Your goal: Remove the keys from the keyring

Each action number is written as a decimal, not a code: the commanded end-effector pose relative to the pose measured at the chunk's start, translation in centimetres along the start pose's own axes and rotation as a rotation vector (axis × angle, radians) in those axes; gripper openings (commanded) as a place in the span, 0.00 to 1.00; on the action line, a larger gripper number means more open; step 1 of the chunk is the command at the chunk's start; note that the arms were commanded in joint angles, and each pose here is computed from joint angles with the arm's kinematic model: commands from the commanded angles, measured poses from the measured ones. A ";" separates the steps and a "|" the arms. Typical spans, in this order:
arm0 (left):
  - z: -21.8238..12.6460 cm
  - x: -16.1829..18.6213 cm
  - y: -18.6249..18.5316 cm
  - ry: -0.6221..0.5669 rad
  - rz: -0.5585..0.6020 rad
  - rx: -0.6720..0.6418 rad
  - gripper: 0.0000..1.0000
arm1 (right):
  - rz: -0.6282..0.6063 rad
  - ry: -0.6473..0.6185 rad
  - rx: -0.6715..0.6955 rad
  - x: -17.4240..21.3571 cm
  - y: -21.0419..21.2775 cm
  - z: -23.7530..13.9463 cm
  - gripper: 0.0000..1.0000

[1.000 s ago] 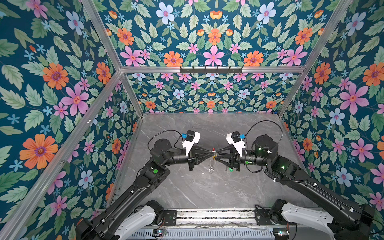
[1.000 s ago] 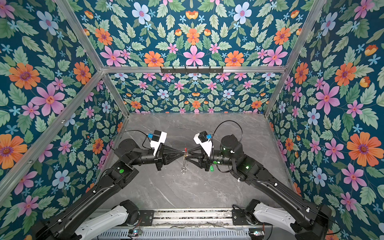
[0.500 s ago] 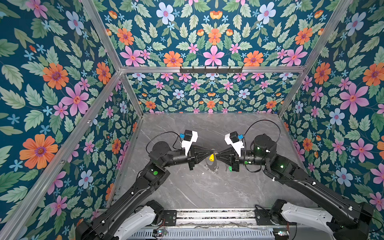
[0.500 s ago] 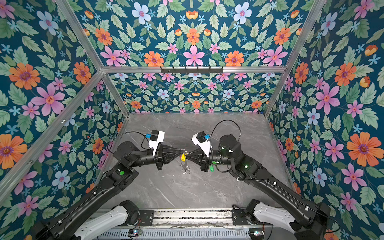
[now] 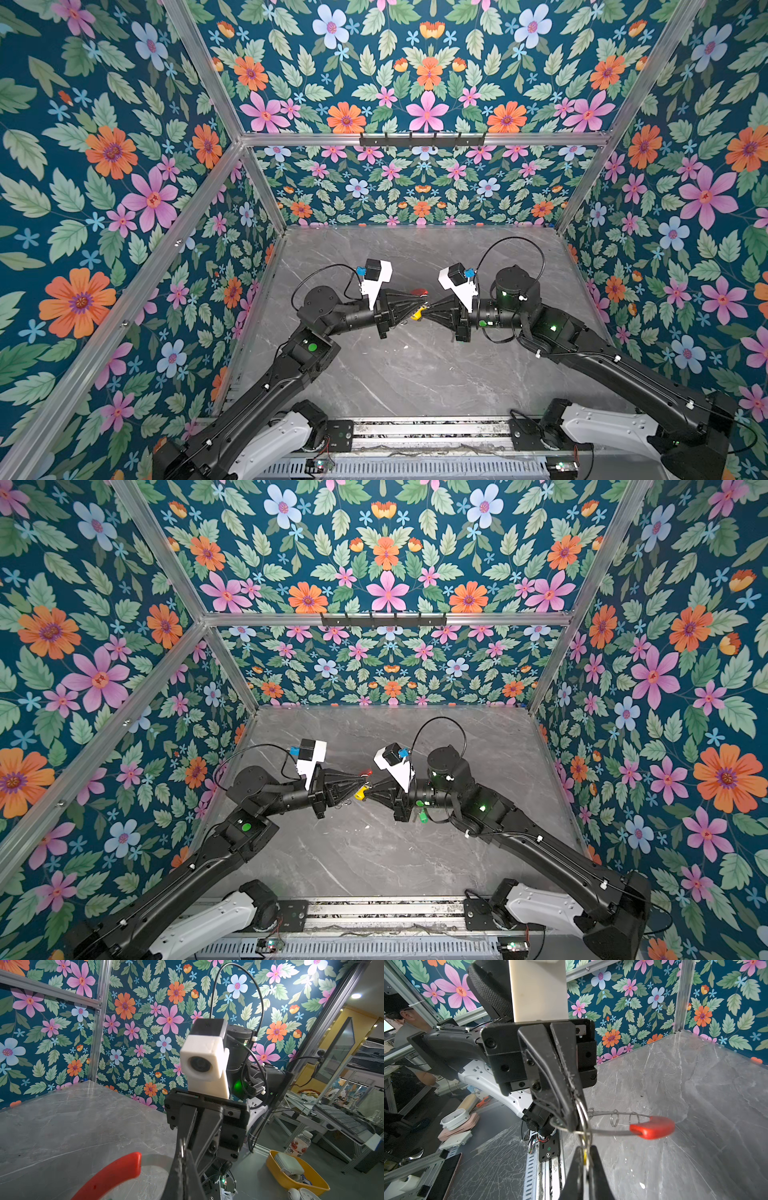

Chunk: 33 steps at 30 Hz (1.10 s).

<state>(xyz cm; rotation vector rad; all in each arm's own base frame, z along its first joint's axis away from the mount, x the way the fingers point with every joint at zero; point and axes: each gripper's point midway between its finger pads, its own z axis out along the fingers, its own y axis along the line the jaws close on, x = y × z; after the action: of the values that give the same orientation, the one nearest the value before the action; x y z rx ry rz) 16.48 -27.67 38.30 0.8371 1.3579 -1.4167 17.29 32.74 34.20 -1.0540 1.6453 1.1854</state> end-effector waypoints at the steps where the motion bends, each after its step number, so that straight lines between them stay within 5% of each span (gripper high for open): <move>1: -0.1 -1.5 -0.4 -0.050 0.058 -0.002 0.00 | -0.001 0.031 -0.050 0.6 1.2 -0.3 0.00; 6: -0.1 -0.7 -0.6 -0.006 0.068 0.008 0.00 | -0.022 0.032 -0.011 0.3 1.4 -2.3 0.36; 12: -0.2 -0.6 -1.3 0.004 0.088 0.044 0.00 | -0.037 -0.086 -0.037 -3.1 2.0 -5.3 0.48; 18: -0.1 -0.8 -2.0 -0.003 0.092 0.089 0.00 | -0.005 -0.137 -0.129 -5.5 1.8 -4.3 0.49; 25: -0.3 -1.0 -2.0 -0.017 0.098 0.083 0.00 | 0.041 -0.117 -0.208 -5.2 1.8 -3.1 0.33; 33: -0.2 -1.0 -1.8 -0.022 0.102 0.073 0.00 | 0.072 -0.096 -0.219 -4.5 1.6 -2.7 0.30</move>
<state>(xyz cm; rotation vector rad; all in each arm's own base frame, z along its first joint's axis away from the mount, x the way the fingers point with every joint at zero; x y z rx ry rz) 15.18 -27.55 38.92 0.9198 1.2883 -1.4103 17.03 31.09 38.91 -1.0499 1.5420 1.4425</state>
